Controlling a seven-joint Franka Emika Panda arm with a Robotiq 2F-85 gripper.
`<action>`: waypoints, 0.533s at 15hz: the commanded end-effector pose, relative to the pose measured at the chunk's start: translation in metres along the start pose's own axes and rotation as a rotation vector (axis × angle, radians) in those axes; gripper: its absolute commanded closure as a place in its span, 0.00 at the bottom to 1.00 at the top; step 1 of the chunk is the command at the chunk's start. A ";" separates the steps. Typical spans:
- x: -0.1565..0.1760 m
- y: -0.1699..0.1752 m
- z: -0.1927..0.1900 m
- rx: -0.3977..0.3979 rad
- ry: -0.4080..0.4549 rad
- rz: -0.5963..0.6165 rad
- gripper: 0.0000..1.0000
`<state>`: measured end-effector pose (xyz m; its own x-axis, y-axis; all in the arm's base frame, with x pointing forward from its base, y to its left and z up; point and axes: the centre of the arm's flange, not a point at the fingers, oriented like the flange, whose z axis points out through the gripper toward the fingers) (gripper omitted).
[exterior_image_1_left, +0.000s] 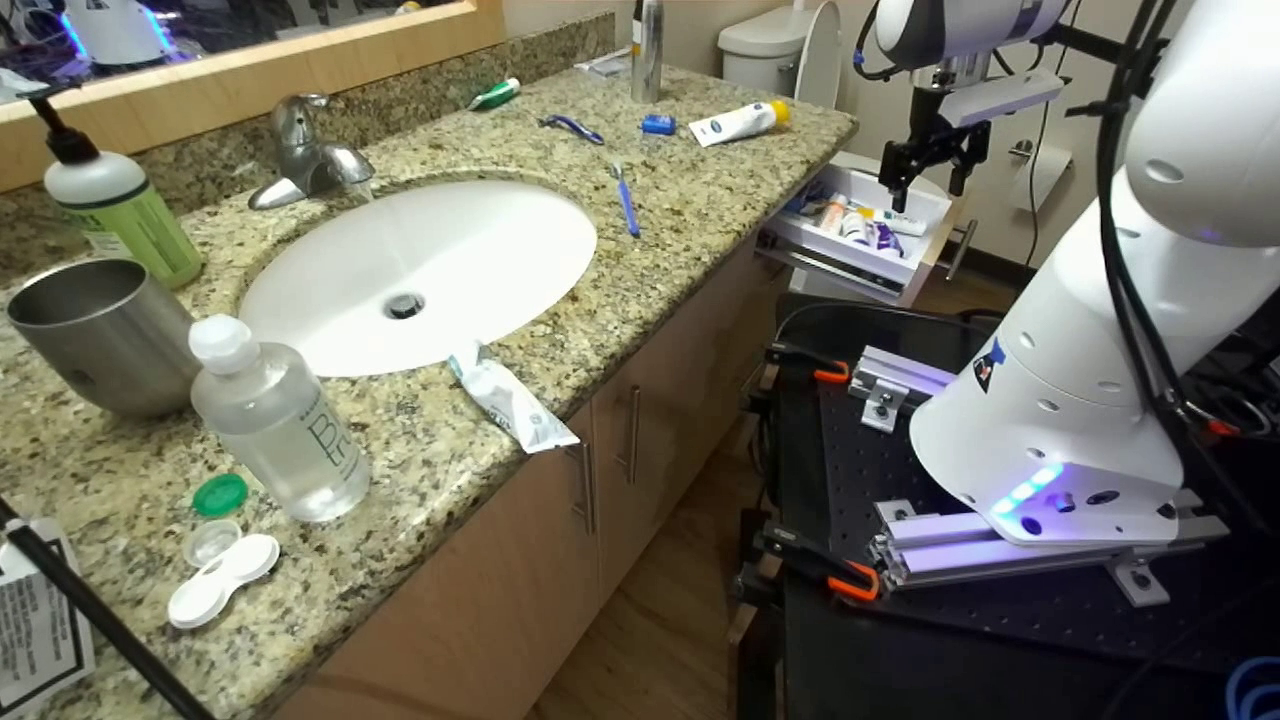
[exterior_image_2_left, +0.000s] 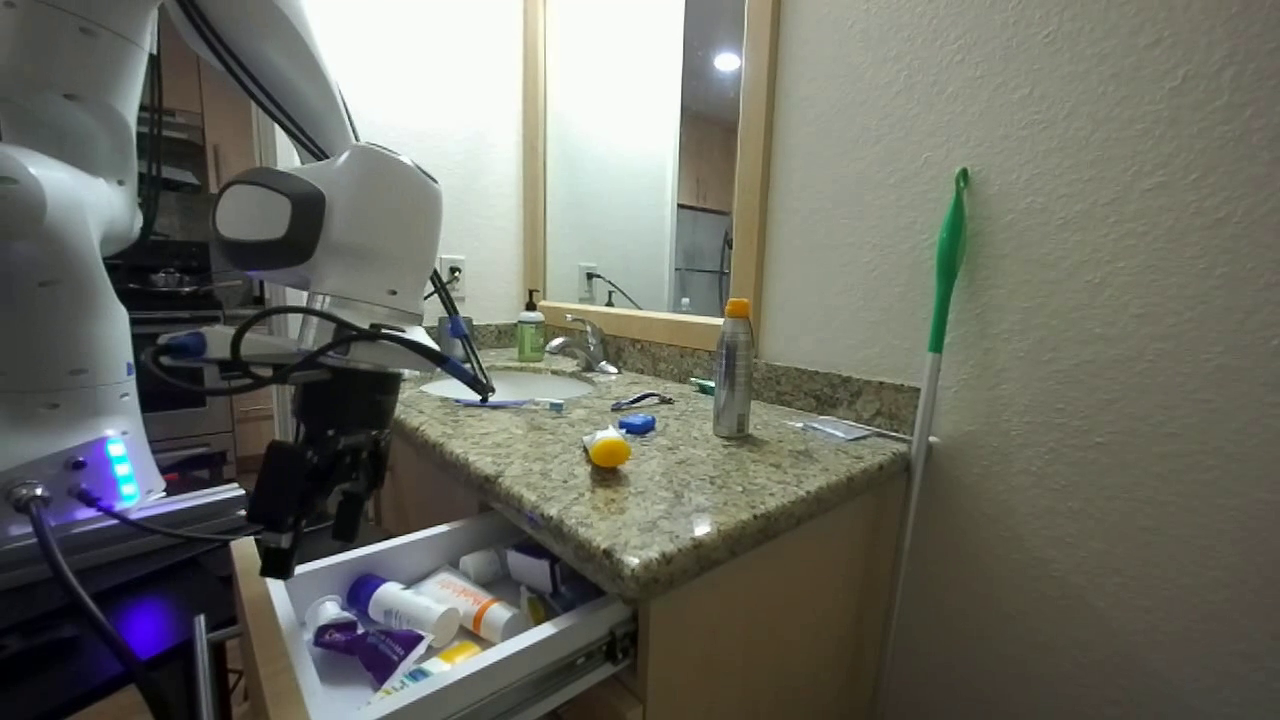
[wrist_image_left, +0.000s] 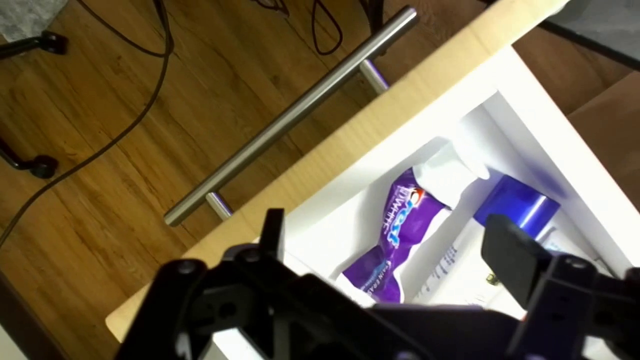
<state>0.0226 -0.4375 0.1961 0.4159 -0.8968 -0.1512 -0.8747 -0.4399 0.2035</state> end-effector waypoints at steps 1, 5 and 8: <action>-0.001 0.002 0.000 0.001 0.000 0.005 0.00; -0.022 0.009 0.006 -0.058 -0.032 0.174 0.00; -0.060 0.038 0.019 -0.045 -0.048 0.285 0.00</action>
<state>-0.0066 -0.4289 0.1928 0.2250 -0.9641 -0.1412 -0.9277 -0.2563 0.2716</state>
